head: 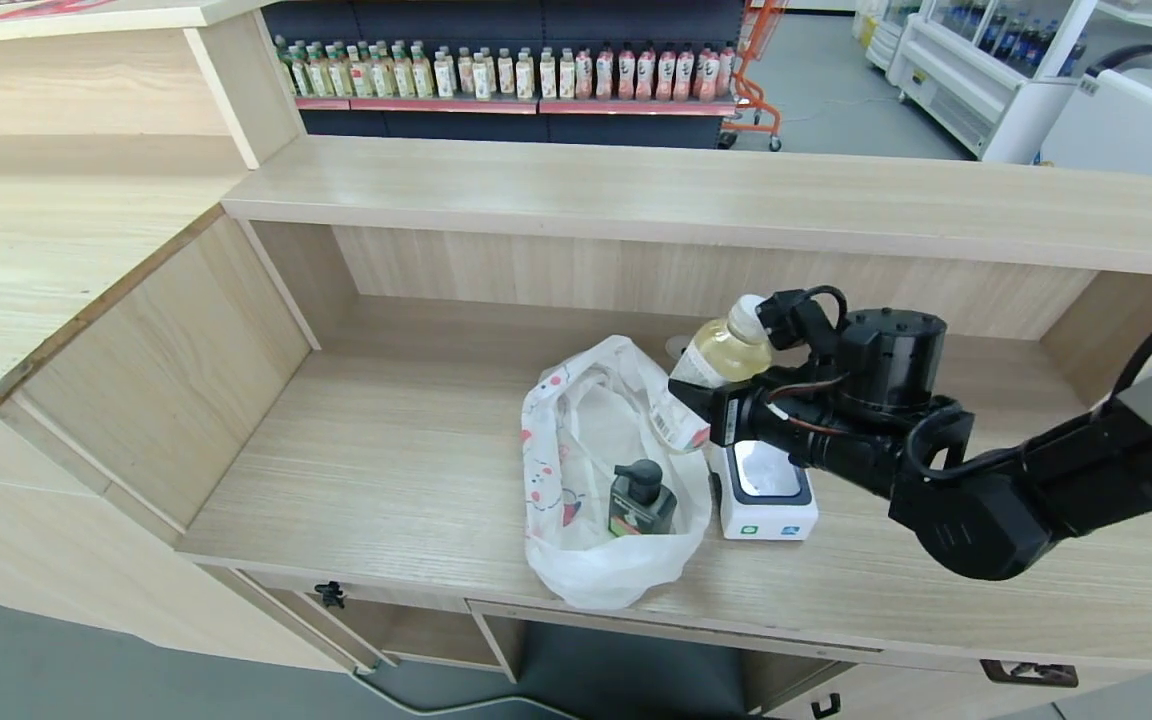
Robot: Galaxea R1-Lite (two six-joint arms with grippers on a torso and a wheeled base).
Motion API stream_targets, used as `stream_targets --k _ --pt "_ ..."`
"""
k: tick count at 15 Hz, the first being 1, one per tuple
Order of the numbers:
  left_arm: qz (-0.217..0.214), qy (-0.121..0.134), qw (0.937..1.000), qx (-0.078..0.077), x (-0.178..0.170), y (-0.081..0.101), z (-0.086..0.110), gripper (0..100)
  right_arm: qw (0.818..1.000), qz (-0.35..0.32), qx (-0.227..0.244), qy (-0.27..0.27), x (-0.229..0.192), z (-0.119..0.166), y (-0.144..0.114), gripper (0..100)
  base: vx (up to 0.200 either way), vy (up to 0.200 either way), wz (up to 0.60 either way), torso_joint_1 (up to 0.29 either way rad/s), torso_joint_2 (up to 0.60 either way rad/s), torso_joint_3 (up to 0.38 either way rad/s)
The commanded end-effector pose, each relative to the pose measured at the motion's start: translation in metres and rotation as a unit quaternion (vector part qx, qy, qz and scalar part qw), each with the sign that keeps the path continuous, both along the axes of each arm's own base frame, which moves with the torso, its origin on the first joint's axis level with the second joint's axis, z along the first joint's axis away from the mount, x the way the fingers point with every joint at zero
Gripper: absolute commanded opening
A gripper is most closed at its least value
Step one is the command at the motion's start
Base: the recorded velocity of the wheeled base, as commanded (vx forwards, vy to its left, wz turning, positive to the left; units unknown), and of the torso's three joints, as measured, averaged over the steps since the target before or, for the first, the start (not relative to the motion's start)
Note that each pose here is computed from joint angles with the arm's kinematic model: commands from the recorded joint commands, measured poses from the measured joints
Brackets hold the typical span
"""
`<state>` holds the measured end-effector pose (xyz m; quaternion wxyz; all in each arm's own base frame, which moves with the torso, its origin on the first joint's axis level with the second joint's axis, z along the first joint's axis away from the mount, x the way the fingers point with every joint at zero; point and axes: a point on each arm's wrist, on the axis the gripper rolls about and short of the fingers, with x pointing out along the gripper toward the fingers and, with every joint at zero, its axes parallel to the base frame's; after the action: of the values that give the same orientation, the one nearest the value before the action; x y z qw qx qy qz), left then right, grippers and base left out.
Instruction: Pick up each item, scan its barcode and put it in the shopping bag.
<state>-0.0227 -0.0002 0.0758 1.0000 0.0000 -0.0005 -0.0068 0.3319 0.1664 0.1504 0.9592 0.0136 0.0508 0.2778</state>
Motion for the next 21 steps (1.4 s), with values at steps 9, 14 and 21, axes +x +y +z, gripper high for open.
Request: stream_targets --k 9,14,21 --pt "0.0 0.0 1.0 -0.001 0.0 0.0 0.0 100 0.998 0.05 -0.024 0.023 0.005 -0.045 0.002 0 0.0 0.0 0.0 0.0 0.0 0.0" --pt "0.0 0.0 1.0 -0.001 0.0 0.0 0.0 100 0.998 0.057 -0.039 -0.009 0.017 -0.082 -0.001 0 0.0 0.0 0.0 0.0 0.0 0.0" --pt "0.0 0.0 1.0 -0.001 0.0 0.0 0.0 100 0.994 0.093 -0.046 0.014 0.019 -0.103 0.001 0 0.0 0.0 0.0 0.0 0.0 0.0"
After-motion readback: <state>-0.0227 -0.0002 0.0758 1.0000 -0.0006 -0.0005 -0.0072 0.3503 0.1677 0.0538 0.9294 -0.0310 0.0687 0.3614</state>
